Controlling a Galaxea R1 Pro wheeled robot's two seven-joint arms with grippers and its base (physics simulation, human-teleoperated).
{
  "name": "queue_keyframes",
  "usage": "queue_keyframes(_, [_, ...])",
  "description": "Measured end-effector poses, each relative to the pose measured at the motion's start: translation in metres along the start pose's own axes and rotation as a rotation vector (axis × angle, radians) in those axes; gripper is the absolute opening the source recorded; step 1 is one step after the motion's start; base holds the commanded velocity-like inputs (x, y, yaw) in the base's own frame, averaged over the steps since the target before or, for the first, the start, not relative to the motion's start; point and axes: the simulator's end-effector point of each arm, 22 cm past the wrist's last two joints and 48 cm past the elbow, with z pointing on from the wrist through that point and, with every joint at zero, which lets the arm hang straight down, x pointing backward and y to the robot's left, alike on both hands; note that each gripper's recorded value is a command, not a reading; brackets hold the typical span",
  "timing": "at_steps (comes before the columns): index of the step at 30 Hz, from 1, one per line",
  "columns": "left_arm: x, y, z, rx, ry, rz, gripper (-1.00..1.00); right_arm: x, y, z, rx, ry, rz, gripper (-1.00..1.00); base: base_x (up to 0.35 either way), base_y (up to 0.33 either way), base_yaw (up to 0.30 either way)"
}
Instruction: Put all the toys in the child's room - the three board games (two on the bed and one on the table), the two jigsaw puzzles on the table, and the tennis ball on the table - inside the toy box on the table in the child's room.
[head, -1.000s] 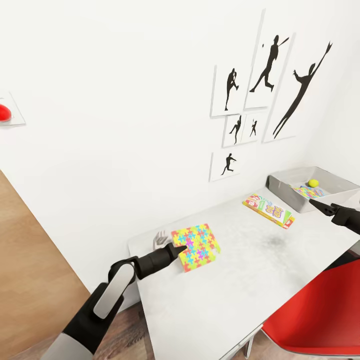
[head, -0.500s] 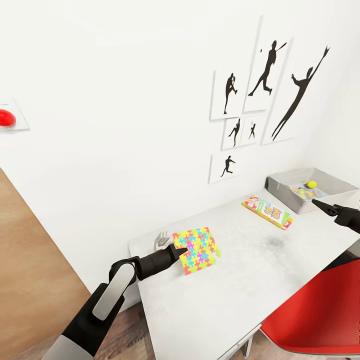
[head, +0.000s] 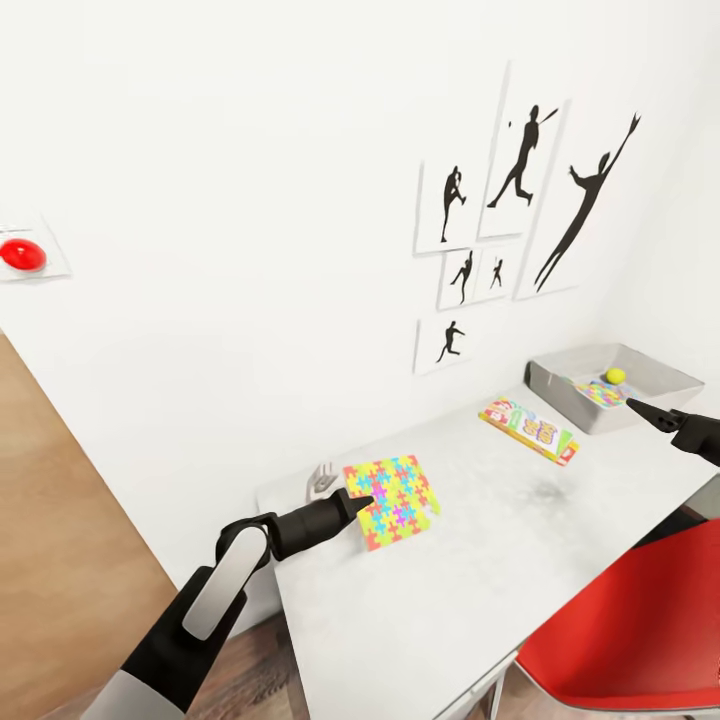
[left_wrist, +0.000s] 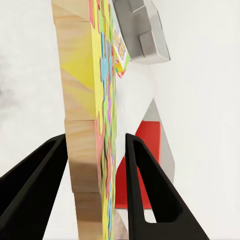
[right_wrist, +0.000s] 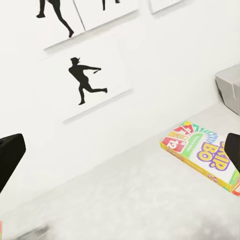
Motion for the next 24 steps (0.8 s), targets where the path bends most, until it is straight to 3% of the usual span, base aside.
queue_keyframes(24, [-0.003, -0.03, -0.018, 0.007, -0.002, 0.023, -1.0, -0.033, 0.015, -0.024, -0.012, -0.036, -0.007, 1.0, 0.0, 0.0, 0.0])
